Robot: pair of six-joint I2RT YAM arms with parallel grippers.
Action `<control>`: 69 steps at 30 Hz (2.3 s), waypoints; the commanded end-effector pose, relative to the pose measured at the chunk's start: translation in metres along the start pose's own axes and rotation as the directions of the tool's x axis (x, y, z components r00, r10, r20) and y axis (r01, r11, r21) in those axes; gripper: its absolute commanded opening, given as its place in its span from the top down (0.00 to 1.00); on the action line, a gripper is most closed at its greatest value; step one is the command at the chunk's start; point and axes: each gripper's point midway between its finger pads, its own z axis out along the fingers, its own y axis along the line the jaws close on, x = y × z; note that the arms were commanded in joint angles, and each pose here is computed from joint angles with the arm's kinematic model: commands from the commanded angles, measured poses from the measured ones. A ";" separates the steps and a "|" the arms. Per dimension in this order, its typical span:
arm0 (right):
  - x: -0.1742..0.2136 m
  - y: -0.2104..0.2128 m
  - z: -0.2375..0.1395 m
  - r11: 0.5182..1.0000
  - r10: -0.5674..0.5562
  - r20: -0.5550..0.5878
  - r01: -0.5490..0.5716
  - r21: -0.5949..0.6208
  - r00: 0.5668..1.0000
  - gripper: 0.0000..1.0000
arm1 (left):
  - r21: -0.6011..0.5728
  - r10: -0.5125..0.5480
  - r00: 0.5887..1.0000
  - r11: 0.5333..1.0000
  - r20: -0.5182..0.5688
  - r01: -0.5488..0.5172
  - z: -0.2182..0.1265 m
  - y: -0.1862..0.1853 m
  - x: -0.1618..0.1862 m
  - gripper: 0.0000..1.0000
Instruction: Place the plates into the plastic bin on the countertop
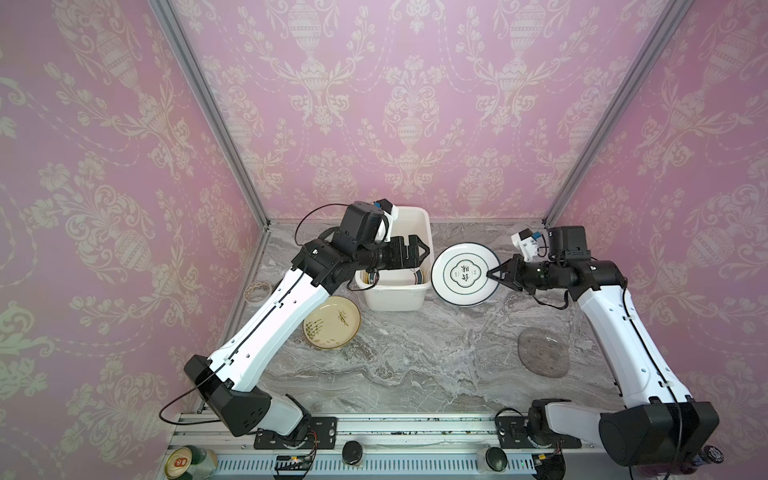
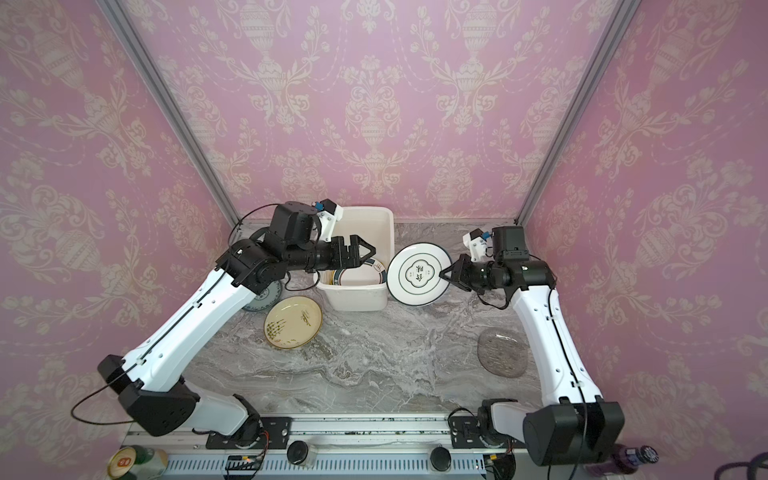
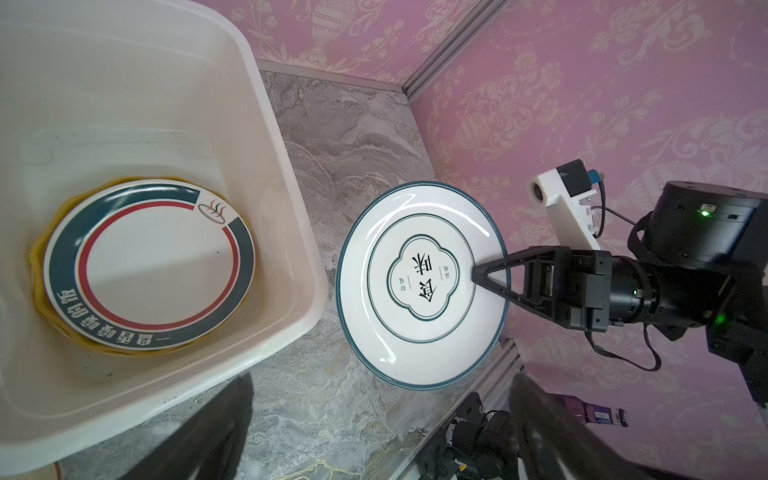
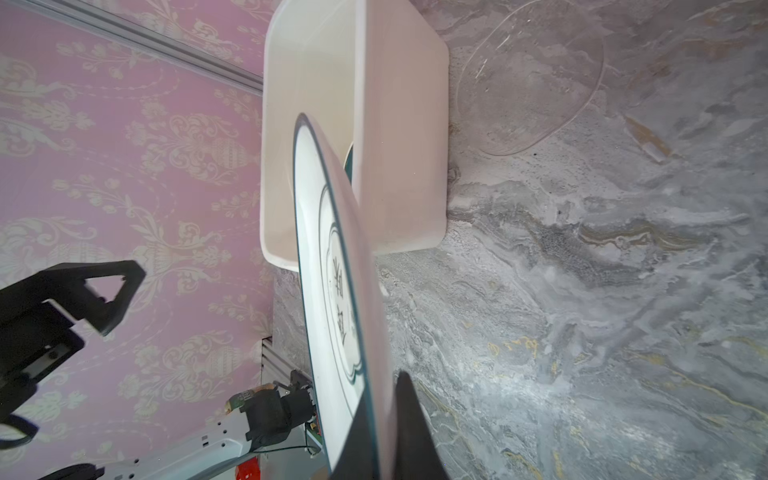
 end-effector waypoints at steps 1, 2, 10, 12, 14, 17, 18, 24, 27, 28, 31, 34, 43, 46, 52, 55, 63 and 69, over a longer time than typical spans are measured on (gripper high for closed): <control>-0.005 0.040 -0.022 0.993 -0.013 0.036 0.017 -0.117 0.999 0.95 | 0.107 -0.061 0.997 0.992 -0.043 0.065 -0.010 -0.013 0.004 0.03; -0.006 0.045 -0.025 0.991 -0.010 0.044 0.016 -0.130 0.999 0.95 | 0.116 -0.065 0.996 0.991 -0.053 0.071 -0.010 -0.013 0.004 0.04; -0.018 0.082 -0.020 0.961 0.041 0.064 -0.022 -0.276 0.997 0.95 | 0.166 -0.063 0.993 0.983 -0.100 0.079 0.005 -0.014 0.009 0.17; -0.019 0.088 -0.014 0.953 0.048 0.060 -0.027 -0.302 0.997 0.95 | 0.184 -0.071 0.993 0.979 -0.092 0.087 0.009 -0.014 0.009 0.20; -0.019 0.094 -0.010 0.945 0.051 0.055 -0.030 -0.326 0.997 0.95 | 0.194 -0.089 0.992 0.975 -0.091 0.105 0.014 -0.012 0.011 0.23; -0.018 0.100 -0.004 0.935 0.052 0.043 -0.034 -0.354 0.998 0.96 | 0.194 -0.117 0.989 0.972 -0.090 0.132 0.021 -0.007 0.012 0.28; -0.017 0.103 -0.003 0.931 0.051 0.040 -0.033 -0.362 0.998 0.96 | 0.198 -0.131 0.987 0.969 -0.091 0.147 0.023 -0.005 0.012 0.30; -0.015 0.106 0.005 0.922 0.061 0.024 -0.047 -0.385 0.998 0.95 | 0.271 -0.202 0.977 0.939 -0.068 0.213 0.028 -0.011 0.003 0.44; -0.016 0.105 0.010 0.918 0.072 0.020 -0.059 -0.392 0.997 0.95 | 0.297 -0.227 0.972 0.926 -0.059 0.234 0.027 -0.013 0.000 0.51; -0.016 0.105 0.012 0.918 0.073 0.021 -0.059 -0.392 0.997 0.95 | 0.300 -0.234 0.971 0.923 -0.058 0.240 0.027 -0.013 0.000 0.55; -0.018 0.105 0.016 0.918 0.074 0.018 -0.061 -0.392 0.997 0.95 | 0.307 -0.245 0.968 0.919 -0.053 0.249 0.026 -0.013 -0.001 0.61; -0.020 0.105 0.020 0.918 0.075 0.017 -0.063 -0.392 0.997 0.95 | 0.312 -0.253 0.966 0.915 -0.043 0.254 0.025 -0.013 -0.003 0.68; -0.021 0.101 0.032 0.922 0.081 0.001 -0.074 -0.380 0.997 0.89 | 0.290 -0.277 0.961 0.918 -0.020 0.271 0.025 -0.004 -0.008 0.96; -0.021 0.097 0.035 0.926 0.084 0.000 -0.078 -0.370 0.996 0.78 | 0.271 -0.288 0.958 0.922 0.000 0.277 0.023 0.004 -0.011 1.00; -0.020 0.078 0.038 0.966 0.064 0.018 -0.057 -0.251 0.998 0.48 | 0.152 -0.296 0.953 0.947 0.071 0.283 0.015 0.038 -0.021 1.00; -0.018 0.064 0.039 0.985 0.057 0.020 -0.053 -0.166 0.998 0.46 | -0.047 -0.280 0.955 0.957 0.100 0.285 0.009 0.076 -0.018 1.00; -0.011 0.047 0.046 0.991 0.057 -0.006 -0.057 -0.117 0.998 0.45 | -0.376 -0.187 0.979 0.904 0.086 0.205 0.017 0.133 -0.022 1.00; -0.009 0.042 0.052 0.992 0.059 -0.022 -0.061 -0.115 0.998 0.45 | -0.417 -0.171 0.985 0.894 0.019 0.163 0.046 0.148 -0.022 1.00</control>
